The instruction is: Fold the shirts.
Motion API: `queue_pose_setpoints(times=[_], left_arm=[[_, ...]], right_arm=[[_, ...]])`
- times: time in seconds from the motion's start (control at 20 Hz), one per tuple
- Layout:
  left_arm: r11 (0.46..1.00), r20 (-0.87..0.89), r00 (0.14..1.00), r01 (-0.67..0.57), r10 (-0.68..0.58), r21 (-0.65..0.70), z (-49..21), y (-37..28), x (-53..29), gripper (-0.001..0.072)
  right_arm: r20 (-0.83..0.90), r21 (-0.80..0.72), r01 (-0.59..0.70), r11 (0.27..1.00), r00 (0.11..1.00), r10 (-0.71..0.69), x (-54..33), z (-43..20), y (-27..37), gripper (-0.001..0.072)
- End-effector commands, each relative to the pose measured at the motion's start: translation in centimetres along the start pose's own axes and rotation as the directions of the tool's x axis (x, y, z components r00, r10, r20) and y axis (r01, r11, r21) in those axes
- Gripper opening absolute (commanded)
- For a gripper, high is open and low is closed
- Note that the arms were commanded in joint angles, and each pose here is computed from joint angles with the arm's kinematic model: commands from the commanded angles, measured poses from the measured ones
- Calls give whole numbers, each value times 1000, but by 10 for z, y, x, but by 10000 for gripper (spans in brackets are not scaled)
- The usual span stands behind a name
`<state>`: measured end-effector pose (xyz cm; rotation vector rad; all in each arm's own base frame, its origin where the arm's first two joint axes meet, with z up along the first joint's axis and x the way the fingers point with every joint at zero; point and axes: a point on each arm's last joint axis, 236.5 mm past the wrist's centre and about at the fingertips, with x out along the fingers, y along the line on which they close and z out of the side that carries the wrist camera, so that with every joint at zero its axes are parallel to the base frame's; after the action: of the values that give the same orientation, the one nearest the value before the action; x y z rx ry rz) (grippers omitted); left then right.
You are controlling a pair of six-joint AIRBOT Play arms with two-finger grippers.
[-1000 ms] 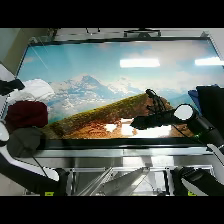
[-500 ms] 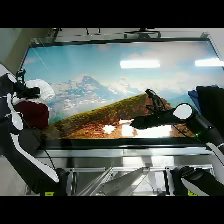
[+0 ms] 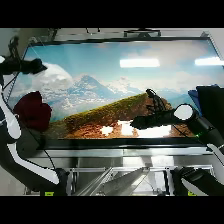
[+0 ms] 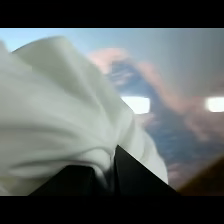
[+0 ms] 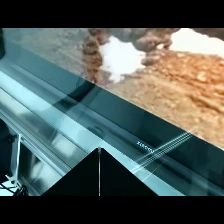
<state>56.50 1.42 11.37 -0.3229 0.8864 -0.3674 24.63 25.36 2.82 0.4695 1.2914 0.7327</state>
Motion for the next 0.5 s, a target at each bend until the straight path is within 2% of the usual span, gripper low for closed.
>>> queue_pose_setpoints(times=[0.0, 0.1, 0.25, 0.3, 0.4, 0.45], left_arm=[[944, -53, 956, 293, -288, 150, -11, -159, -25, 20], [907, -203, 916, 383, -348, 174, -50, -217, -17, 19], [860, -329, 855, 474, -400, 186, -103, -283, 10, 20], [848, -377, 832, 498, -408, 181, -124, -299, 20, 77], [840, -431, 803, 518, -412, 160, -153, -315, 35, 718], [839, -441, 797, 521, -412, 157, -159, -318, 38, 720]], right_arm=[[-12, 17, -29, 999, 999, 30, 0, -3, 7, 17], [-83, 32, -68, 997, 994, 70, -1, -20, 17, 17], [-153, 12, -85, 996, 984, 86, -5, -36, 19, 17], [-169, 17, -88, 996, 982, 89, -6, -39, 19, 17], [-200, 16, -93, 996, 975, 94, -8, -47, 20, 19], [-216, 9, -89, 996, 972, 89, -9, -51, 19, 17]])
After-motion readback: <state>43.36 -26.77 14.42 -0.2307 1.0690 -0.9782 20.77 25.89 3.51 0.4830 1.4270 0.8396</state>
